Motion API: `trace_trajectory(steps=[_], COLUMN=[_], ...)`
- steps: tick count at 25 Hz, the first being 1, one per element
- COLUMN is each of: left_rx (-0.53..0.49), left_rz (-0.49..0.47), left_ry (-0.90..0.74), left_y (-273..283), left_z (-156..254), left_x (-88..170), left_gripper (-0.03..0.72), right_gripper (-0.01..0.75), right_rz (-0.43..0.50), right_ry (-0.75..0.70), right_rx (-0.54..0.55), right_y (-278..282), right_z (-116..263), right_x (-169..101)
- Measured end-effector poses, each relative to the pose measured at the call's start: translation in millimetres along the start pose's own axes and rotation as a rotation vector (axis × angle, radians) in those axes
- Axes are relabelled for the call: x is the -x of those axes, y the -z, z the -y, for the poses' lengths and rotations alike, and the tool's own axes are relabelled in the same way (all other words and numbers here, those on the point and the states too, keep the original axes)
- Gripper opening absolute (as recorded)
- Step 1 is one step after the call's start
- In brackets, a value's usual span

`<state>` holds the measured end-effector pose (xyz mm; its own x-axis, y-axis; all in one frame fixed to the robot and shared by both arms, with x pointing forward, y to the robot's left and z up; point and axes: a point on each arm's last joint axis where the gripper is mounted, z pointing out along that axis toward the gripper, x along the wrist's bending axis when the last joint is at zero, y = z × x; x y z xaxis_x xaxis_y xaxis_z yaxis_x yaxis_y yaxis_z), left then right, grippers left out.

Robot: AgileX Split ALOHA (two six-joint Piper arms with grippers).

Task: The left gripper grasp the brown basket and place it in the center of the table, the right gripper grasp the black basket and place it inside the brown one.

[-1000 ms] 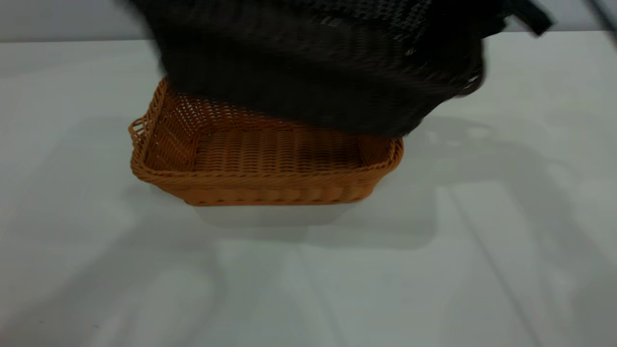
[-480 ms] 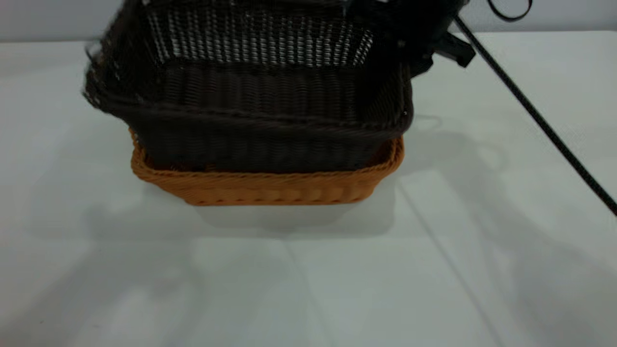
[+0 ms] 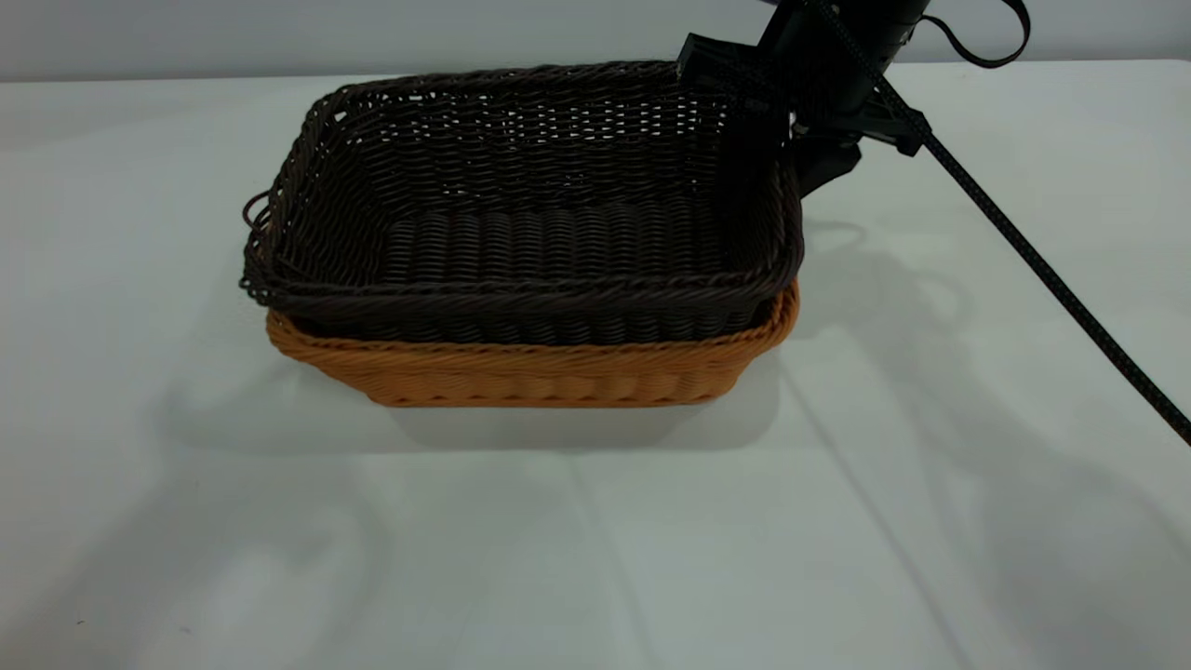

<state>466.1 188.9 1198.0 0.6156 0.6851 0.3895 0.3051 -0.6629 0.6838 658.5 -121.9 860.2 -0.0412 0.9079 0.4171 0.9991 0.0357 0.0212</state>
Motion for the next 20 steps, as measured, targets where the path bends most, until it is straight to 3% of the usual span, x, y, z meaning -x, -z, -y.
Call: trace_trajectory(steps=[5, 8, 16, 20], left_rx=[-0.012, -0.021, -0.075, -0.156], left_rz=[0.004, 0.005, -0.001, -0.057], left_ry=[0.0, 0.0, 0.05, 0.144], left_y=[2.2, 11.5, 64.3, 98.1], left_z=[1.5, 4.5, 25.1, 46.4], left_x=[0.4, 0.8, 4.0, 3.9], left_gripper=[0.395, 0.395, 0.395, 0.395], right_gripper=[0.524, 0.587, 0.565, 0.562], right_rz=[0.003, 0.047, 0.14, 0.152], right_ry=[0.098, 0.175, 0.33, 0.398], right_rx=[-0.093, -0.095, 0.016, 0.157], right_y=[9.9, 34.8, 148.9, 219.9], right_z=[8.9, 12.1, 36.9, 65.0], right_x=[-3.5, -9.3, -41.9, -61.9])
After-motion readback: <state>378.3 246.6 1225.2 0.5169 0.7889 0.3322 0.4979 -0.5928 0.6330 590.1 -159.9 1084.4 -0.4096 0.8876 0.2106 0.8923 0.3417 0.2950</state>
